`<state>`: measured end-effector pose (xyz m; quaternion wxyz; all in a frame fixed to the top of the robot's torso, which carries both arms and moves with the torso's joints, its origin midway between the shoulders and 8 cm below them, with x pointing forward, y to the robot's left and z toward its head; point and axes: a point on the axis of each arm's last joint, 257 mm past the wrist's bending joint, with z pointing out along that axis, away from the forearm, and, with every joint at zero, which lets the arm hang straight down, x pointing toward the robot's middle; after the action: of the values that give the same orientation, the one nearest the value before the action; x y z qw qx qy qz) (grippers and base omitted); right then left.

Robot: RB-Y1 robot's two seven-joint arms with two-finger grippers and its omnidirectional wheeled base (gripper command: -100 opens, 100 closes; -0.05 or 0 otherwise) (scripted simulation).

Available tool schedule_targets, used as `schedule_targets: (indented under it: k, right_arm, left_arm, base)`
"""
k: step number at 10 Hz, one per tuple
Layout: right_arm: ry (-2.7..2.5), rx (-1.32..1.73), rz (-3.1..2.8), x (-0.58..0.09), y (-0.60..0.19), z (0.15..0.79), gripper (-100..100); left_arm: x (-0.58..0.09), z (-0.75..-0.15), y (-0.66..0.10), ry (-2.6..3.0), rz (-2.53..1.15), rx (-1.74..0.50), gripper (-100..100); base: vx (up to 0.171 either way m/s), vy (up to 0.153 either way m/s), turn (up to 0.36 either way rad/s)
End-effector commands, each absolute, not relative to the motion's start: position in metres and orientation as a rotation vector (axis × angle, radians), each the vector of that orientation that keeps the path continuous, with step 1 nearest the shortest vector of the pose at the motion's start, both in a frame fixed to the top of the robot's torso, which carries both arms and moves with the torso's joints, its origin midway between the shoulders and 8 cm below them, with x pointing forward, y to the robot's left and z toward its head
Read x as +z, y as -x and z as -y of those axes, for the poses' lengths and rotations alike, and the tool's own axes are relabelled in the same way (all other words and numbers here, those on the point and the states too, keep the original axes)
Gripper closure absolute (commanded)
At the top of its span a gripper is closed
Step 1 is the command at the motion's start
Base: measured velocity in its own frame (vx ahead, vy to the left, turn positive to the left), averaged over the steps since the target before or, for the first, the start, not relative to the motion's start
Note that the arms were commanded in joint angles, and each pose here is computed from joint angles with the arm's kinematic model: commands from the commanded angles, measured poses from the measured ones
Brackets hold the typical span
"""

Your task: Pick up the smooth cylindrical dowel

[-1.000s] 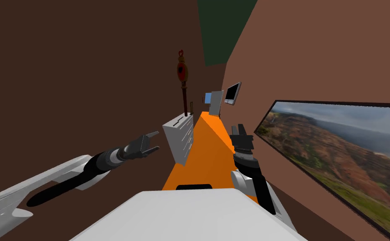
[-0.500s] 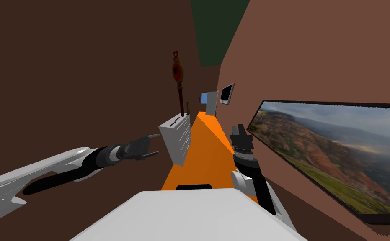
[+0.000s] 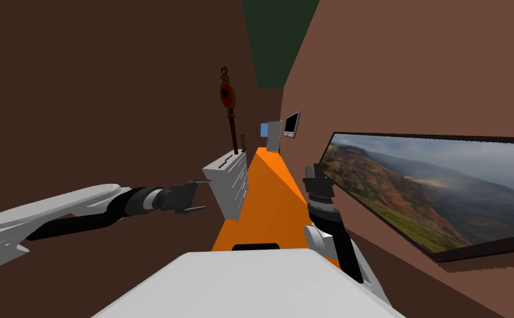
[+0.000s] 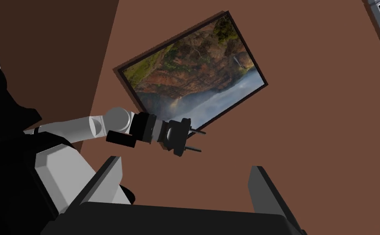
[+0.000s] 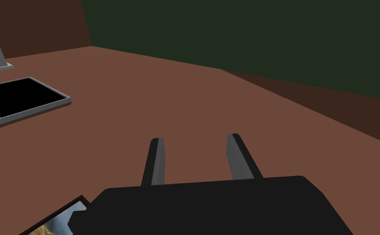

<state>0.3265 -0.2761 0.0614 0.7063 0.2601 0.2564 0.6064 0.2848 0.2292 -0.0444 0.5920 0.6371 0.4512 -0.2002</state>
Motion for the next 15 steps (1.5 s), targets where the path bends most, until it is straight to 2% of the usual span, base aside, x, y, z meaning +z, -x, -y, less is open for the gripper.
schedule_targets:
  k: [1,8,15]
  right_arm:
    - [-0.578,1.347,-0.57,0.061,-0.326,0.276,0]
    - [-0.578,1.347,-0.57,0.061,-0.326,0.276,0]
    - [-0.578,1.347,-0.57,0.061,-0.326,0.276,0]
  left_arm:
    - [-0.056,-0.239,-0.283,-1.61,-1.018,-0.412,-100]
    - [-0.085,-0.276,-0.28,-2.032,-0.92,-0.289,-100]
    - [-0.107,-0.341,-0.28,-2.458,-0.771,-0.178,-100]
  base:
    - [0.01,0.005,-0.233]
    - [0.032,0.019,-0.164]
    - [0.062,0.043,-0.164]
